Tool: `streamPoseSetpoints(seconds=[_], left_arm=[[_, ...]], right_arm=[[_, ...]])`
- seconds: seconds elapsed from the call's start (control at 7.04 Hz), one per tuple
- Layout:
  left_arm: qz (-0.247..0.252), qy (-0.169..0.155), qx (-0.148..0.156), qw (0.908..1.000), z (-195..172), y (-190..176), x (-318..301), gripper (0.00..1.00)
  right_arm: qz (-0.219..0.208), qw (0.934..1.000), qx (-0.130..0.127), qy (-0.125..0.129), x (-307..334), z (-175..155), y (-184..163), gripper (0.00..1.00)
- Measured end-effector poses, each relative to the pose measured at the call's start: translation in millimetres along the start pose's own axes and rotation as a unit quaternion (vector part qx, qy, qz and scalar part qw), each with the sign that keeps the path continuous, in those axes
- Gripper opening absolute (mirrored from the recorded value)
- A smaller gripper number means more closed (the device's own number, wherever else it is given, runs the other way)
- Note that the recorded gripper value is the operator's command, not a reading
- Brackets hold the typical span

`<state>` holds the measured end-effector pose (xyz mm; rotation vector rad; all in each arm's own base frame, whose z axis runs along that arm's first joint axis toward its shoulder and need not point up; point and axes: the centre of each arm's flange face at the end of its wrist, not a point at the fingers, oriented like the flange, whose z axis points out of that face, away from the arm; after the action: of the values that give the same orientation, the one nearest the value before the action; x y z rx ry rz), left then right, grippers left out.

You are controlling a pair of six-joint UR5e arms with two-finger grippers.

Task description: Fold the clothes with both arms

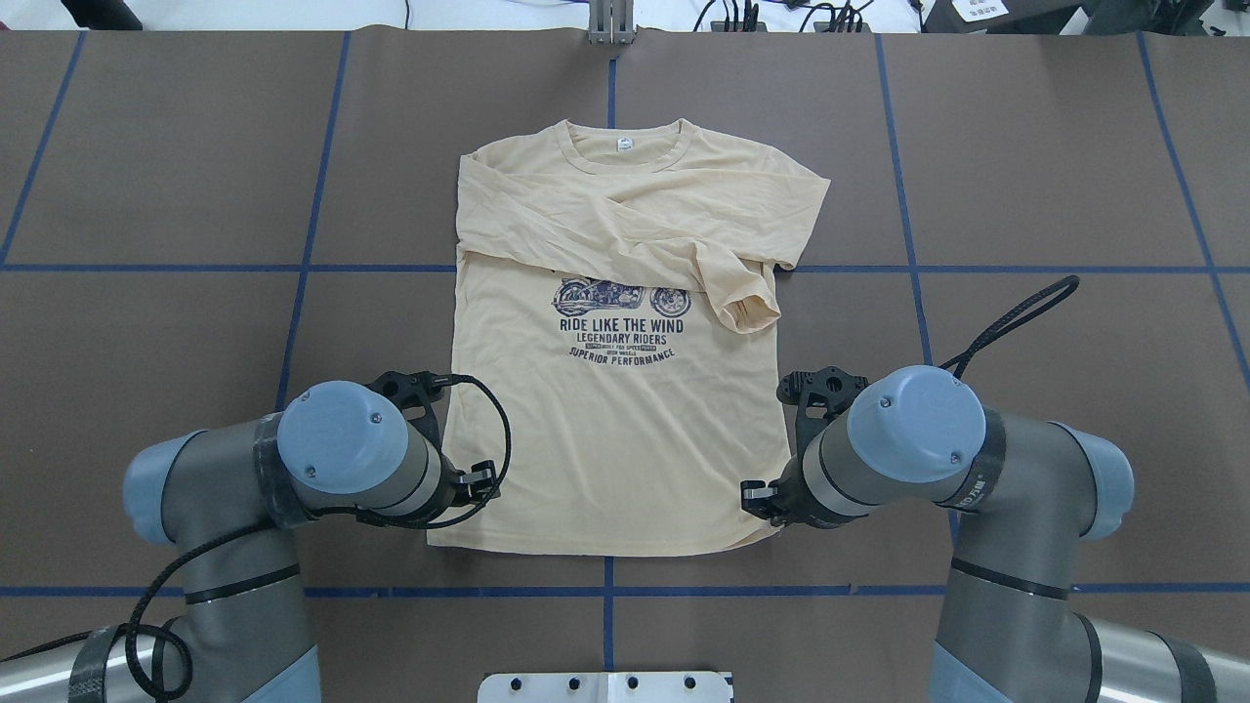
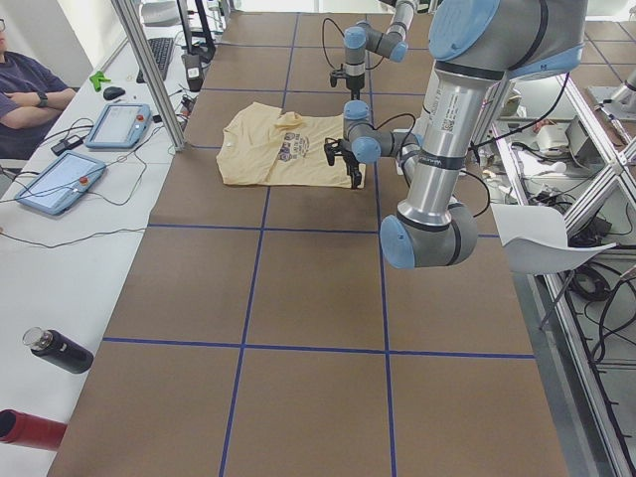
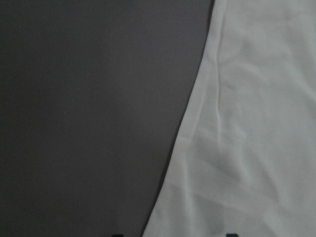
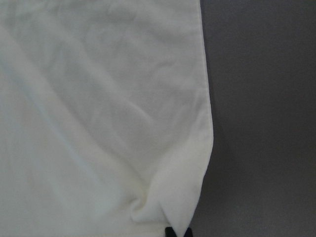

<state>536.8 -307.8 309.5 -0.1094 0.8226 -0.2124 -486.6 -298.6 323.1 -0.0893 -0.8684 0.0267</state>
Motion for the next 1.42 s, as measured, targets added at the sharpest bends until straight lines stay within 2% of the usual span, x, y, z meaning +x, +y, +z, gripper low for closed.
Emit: streamPoseSetpoints(seconds=[0.28, 0.43, 0.71, 0.99, 1.42], left_arm=[[0.005, -0.002, -0.006, 1.0, 3, 9, 1, 0.73], [0.005, -0.003, -0.008, 1.0, 4, 12, 1, 0.68], [0.005, -0.006, -0.008, 0.9999, 3, 13, -1, 0.46], [0.005, -0.009, -0.009, 0.9999, -2, 15, -10, 0.31], [0.009, -0.012, -0.013, 0.9998, 0, 22, -14, 0.31]], right_arm=[[0.0, 1.0, 0.0, 0.0, 0, -1, 0, 0.0], [0.0, 1.0, 0.0, -0.001, 0, -1, 0, 0.0], [0.001, 1.0, 0.001, -0.002, 0, -3, -1, 0.0], [0.002, 1.0, 0.003, -0.003, 0, -6, -2, 0.0], [0.003, 1.0, 0.002, -0.004, 1, -8, -3, 0.0]])
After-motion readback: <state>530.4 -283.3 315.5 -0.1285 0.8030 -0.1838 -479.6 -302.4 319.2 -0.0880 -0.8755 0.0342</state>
